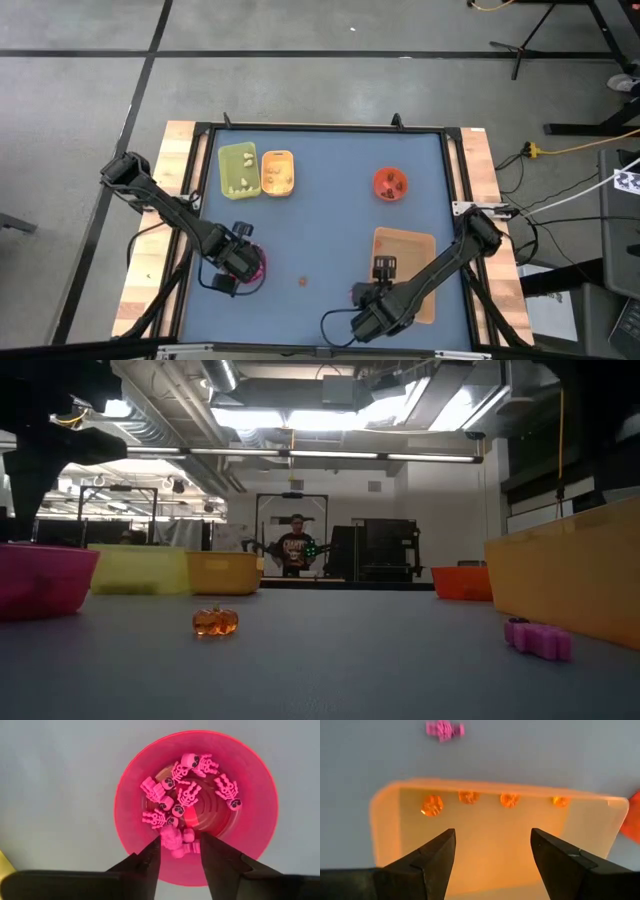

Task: Sort Halloween decoration
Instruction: Put the orange pumpkin toy into the orange bin

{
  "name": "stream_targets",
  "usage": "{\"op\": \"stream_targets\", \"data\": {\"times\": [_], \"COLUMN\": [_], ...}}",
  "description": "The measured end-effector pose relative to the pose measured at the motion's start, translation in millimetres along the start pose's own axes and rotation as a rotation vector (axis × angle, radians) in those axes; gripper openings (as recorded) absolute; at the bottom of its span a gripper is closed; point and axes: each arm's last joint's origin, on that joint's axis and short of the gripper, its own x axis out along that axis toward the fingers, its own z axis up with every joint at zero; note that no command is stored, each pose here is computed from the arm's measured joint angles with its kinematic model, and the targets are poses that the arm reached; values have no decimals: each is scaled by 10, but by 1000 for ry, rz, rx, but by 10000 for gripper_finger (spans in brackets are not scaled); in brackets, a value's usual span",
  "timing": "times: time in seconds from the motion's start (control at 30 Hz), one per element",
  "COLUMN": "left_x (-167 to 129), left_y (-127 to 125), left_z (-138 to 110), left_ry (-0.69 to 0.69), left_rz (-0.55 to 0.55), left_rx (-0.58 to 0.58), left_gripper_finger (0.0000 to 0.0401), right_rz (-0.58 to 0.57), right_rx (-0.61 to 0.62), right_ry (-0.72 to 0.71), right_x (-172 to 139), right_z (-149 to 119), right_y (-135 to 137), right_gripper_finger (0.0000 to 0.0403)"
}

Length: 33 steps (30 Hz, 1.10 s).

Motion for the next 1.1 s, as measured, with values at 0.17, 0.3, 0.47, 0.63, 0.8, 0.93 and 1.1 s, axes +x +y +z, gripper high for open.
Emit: {"op": "stream_targets", "data": {"times": [0.17,0.3,0.47,0.63,0.8,0.93,1.1], "left_x": [0,0,-1,-1,-1,-2,-2], "left_y": [-3,-9,-12,-12,-12,-14,-15], "left_z": [8,29,36,36,35,40,42], "left_ry": [-8,-32,-39,-39,-39,-43,-45], "left_rz": [-3,-5,-7,-7,-7,-9,-10], "left_rx": [-21,-24,-25,-25,-25,-25,-26], "left_gripper_finger": [143,147,147,148,148,148,148], "right_rz": [44,134,253,330,301,272,279], "right_rx": [43,123,226,265,276,285,212], "right_ry": [-79,-233,-475,-651,-733,-727,-646], "right_x": [-160,-232,-287,-321,-185,27,347], "right_z": [131,369,736,1041,1285,1427,1525], "right_y": [-71,-126,-222,-374,-497,-521,-461], "right_gripper_finger": [257,257,257,257,257,257,257]}}
